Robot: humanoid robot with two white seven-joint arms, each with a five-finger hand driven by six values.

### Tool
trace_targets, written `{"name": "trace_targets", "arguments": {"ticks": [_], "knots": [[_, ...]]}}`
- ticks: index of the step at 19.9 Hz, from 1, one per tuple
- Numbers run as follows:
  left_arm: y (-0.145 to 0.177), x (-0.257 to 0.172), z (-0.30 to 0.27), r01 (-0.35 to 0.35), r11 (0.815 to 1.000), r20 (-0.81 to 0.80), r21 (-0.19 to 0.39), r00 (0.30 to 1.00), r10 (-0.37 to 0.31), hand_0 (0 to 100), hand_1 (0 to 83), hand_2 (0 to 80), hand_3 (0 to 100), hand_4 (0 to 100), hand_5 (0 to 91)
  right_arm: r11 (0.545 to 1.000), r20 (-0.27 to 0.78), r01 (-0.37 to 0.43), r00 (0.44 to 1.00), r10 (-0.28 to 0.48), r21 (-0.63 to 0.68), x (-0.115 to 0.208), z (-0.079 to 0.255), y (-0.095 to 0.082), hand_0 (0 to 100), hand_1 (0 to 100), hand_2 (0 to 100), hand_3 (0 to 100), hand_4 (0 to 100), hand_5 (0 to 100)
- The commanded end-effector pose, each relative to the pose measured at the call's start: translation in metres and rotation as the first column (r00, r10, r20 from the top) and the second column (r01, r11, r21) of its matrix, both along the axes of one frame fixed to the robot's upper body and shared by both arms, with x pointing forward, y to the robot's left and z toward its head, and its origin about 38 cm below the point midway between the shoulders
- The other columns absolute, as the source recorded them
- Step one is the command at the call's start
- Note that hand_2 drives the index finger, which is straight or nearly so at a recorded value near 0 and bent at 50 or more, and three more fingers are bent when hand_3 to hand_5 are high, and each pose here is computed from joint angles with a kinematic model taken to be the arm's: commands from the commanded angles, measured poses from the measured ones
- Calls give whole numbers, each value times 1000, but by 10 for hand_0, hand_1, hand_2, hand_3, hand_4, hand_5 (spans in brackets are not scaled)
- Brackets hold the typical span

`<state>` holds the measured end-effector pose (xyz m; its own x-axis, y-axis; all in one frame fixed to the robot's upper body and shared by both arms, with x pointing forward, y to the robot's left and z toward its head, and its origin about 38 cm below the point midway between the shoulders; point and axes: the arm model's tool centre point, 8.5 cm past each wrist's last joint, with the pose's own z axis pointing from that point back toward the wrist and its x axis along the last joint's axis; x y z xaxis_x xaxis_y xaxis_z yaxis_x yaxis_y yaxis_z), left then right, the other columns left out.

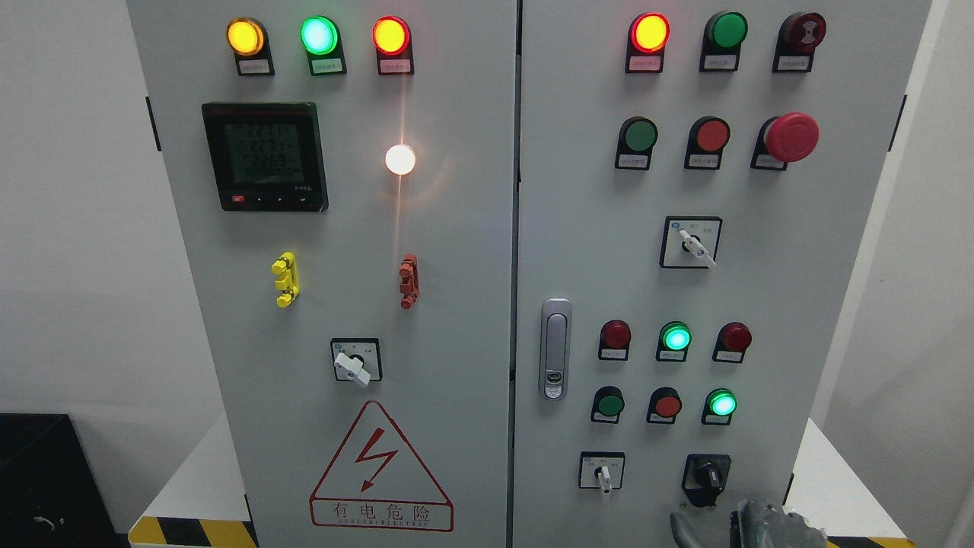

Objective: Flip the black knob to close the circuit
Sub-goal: 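Raise the right hand up toward the black rotary knob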

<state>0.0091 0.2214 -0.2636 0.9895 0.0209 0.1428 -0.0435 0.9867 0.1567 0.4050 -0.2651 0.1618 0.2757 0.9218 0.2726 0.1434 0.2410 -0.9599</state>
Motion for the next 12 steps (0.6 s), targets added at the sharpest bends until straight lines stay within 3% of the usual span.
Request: {"name": "trace_targets", "arguments": {"ticks": [1,12], "knots": [[0,0,0,1,1000,1,-1,1000,-1,120,556,0,0,0,0,1000,11,14,1000,-14,0,5,7,-6,0,0,989,1000,1000,1000],[0,0,0,-1,1000,1,-1,1000,1,120,556,0,0,0,0,1000,14,21,1000,-21,0,6,9,-9,0,0,986,1000,1000,1000]]}}
